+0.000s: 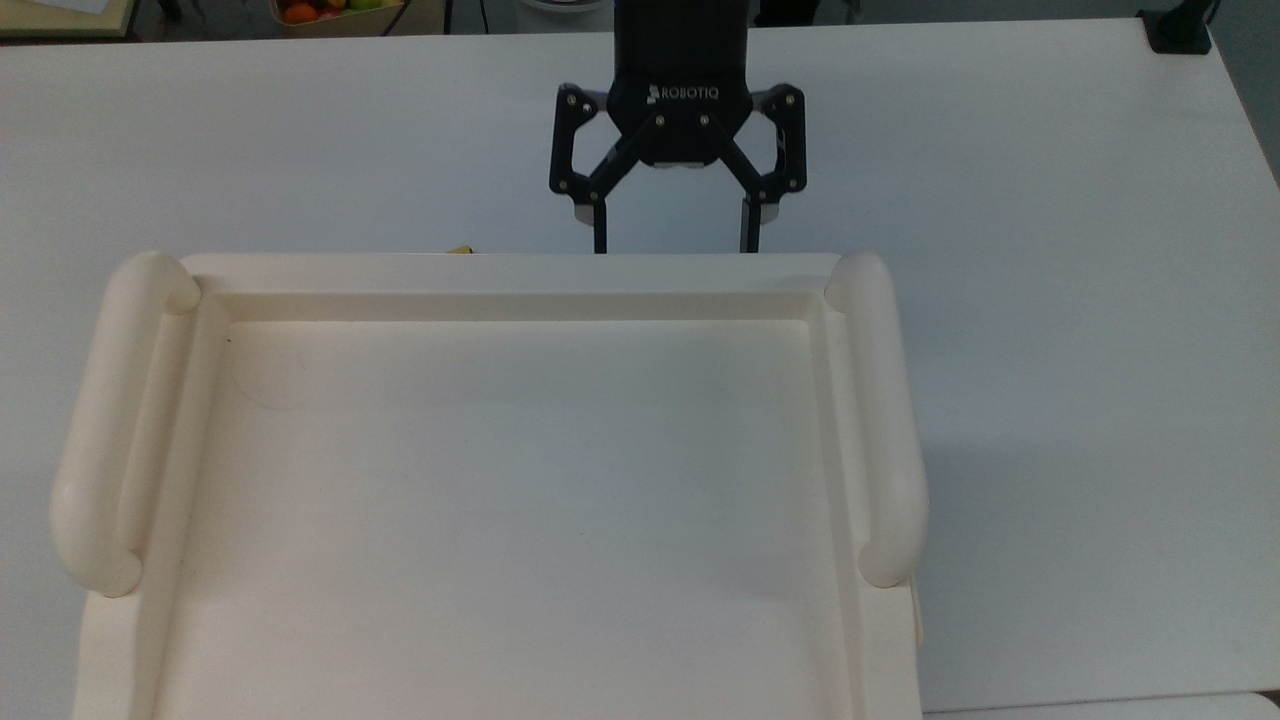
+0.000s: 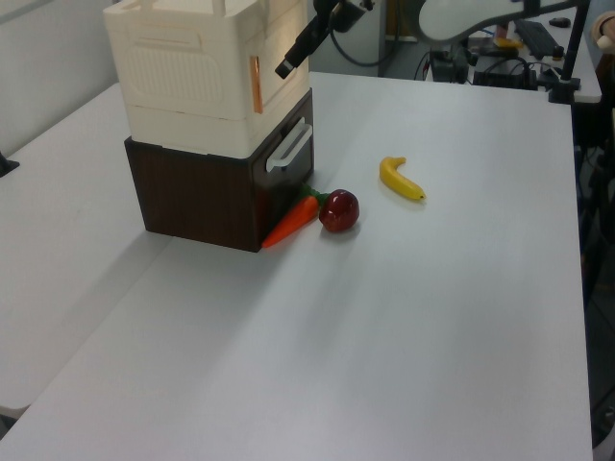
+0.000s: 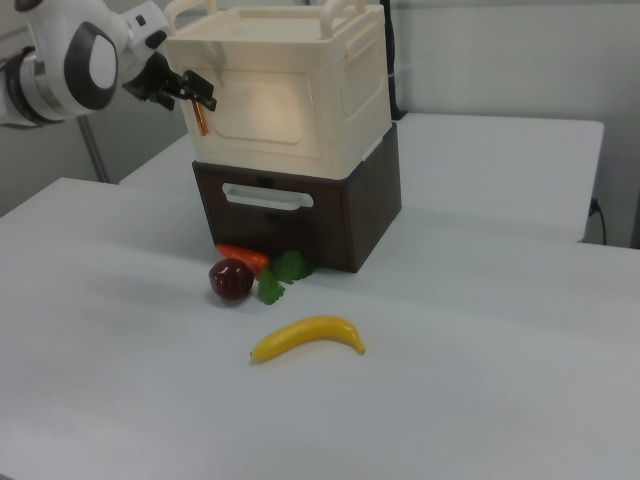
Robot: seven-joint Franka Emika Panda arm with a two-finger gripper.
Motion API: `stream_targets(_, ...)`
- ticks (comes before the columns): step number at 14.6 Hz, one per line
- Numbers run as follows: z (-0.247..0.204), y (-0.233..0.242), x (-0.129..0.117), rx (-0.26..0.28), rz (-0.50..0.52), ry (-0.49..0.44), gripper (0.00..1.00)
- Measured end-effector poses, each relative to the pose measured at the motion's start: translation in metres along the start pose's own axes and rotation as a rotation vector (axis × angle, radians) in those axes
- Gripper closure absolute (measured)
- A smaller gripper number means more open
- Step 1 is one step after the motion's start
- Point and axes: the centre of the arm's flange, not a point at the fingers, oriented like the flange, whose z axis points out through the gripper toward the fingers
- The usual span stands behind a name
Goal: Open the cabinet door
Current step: 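Move the gripper to the cream cabinet door's edge and grasp it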
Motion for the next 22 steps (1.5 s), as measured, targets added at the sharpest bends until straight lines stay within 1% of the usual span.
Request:
stream_targets(3, 0.022, -0.013, -0.004, 0.002, -0.013, 0.048, 0.04)
stream_targets(4, 0.028, -0.016, -0.005, -0.003, -0.014, 0.053, 0.08)
stream_targets(5, 0.034, -0.019, -0.007, -0.012, -0.014, 0.056, 0.09)
stream_targets(6, 0.038, -0.020, -0.008, -0.022, -0.012, 0.057, 0.16)
stream_targets(7, 0.041, -0.021, -0.008, -0.032, -0.008, 0.063, 0.19)
stream_targets(8, 0.041, -0.022, -0.006, -0.040, -0.007, 0.072, 0.19)
stream_targets(9, 0.040, -0.024, -0.004, -0.050, -0.005, 0.083, 0.33)
stream_targets(10, 0.038, -0.025, -0.003, -0.054, -0.005, 0.090, 0.35)
stream_targets(12, 0.037, -0.028, -0.002, -0.056, -0.005, 0.095, 0.36)
stream_targets(13, 0.037, -0.030, -0.002, -0.056, -0.007, 0.096, 0.43)
stream_targets(14, 0.036, -0.032, -0.003, -0.054, -0.009, 0.097, 0.55)
stream_targets(15, 0.036, -0.034, -0.003, -0.052, -0.010, 0.097, 0.59)
stream_targets(16, 0.036, -0.035, -0.003, -0.051, -0.011, 0.096, 0.59)
stream_targets(17, 0.036, -0.036, -0.003, -0.050, -0.012, 0.096, 0.66)
stream_targets(18, 0.037, -0.037, -0.003, -0.050, -0.012, 0.096, 0.77)
stream_targets(19, 0.037, -0.037, -0.003, -0.049, -0.012, 0.096, 0.81)
stream_targets(21, 0.037, -0.038, -0.003, -0.048, 0.001, 0.096, 0.85)
stream_targets(22, 0.037, -0.038, -0.003, -0.047, 0.006, 0.096, 0.85)
